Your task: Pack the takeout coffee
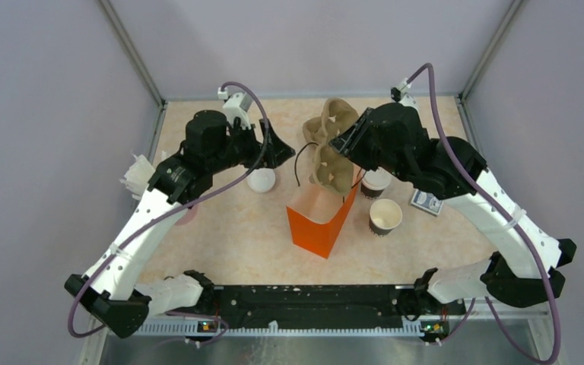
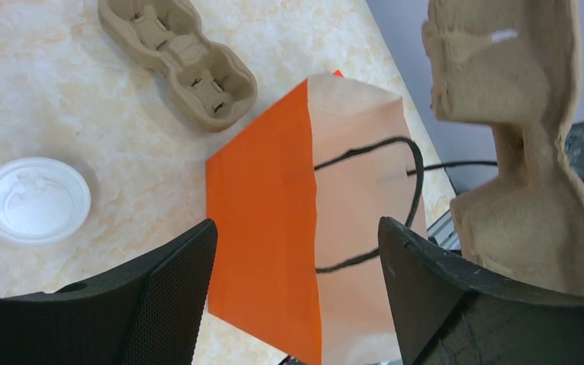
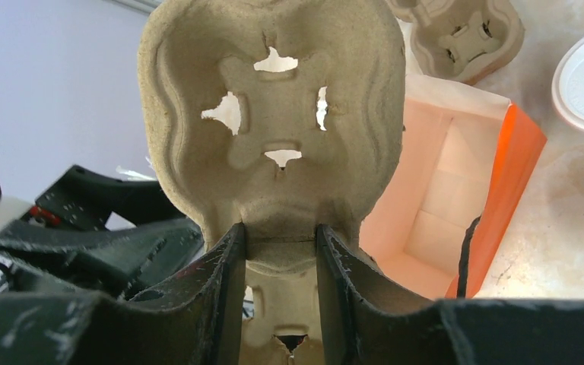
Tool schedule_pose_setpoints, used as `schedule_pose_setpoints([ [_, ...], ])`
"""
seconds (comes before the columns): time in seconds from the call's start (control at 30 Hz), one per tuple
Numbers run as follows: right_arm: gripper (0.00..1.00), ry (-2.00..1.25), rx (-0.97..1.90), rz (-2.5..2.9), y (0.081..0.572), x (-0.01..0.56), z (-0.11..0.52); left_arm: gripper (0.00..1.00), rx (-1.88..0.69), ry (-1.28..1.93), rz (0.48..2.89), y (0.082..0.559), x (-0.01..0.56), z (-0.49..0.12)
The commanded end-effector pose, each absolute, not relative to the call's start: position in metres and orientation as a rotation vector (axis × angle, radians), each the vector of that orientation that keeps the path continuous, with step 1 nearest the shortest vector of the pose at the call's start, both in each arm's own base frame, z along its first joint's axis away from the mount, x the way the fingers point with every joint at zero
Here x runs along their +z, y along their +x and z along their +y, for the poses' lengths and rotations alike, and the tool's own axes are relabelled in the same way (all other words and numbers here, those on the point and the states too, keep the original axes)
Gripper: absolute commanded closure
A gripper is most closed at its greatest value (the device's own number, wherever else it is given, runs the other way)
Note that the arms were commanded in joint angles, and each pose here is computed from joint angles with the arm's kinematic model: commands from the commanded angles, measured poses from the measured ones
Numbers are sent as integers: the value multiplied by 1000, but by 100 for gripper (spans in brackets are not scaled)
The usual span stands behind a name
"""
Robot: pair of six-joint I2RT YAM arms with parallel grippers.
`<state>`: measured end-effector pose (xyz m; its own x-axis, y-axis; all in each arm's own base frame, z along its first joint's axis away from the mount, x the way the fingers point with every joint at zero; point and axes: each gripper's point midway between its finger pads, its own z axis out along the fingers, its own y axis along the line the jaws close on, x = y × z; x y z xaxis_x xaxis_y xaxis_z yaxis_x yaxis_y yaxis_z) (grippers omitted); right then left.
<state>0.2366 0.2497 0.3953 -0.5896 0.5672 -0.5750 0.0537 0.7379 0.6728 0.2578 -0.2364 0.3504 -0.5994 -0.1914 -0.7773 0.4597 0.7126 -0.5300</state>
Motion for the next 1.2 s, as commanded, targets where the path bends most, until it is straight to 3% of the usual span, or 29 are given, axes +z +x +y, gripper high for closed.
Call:
schedule_pose_setpoints([
  [0.0, 70, 435, 776, 2074, 232, 403, 242, 18, -1048, 326, 1888, 264, 385, -252],
  [0.17, 70, 427, 786, 2073, 231, 401, 243, 14, -1182, 554, 1772, 245, 400, -272],
  [0.3, 70, 415, 780, 2070, 231, 402, 242, 10, -1135, 549, 1758, 251, 403, -269],
  [0.53, 70, 417, 775, 2056, 228, 404, 235, 13, -1214, 518, 1750, 255, 423, -274],
  [0.73, 70, 415, 775, 2054, 229, 402, 235, 20, -1149, 591, 1837, 260, 395, -274],
  [0.97, 69, 412, 782, 2054, 229, 401, 237, 19, -1226, 653, 1825, 252, 392, -283],
  [1.07, 69, 413, 788, 2051, 230, 400, 238, 24, -1228, 657, 1862, 256, 381, -286],
  [1.17, 70, 402, 793, 2054, 230, 399, 241, 40, -1235, 675, 1874, 259, 374, -289],
])
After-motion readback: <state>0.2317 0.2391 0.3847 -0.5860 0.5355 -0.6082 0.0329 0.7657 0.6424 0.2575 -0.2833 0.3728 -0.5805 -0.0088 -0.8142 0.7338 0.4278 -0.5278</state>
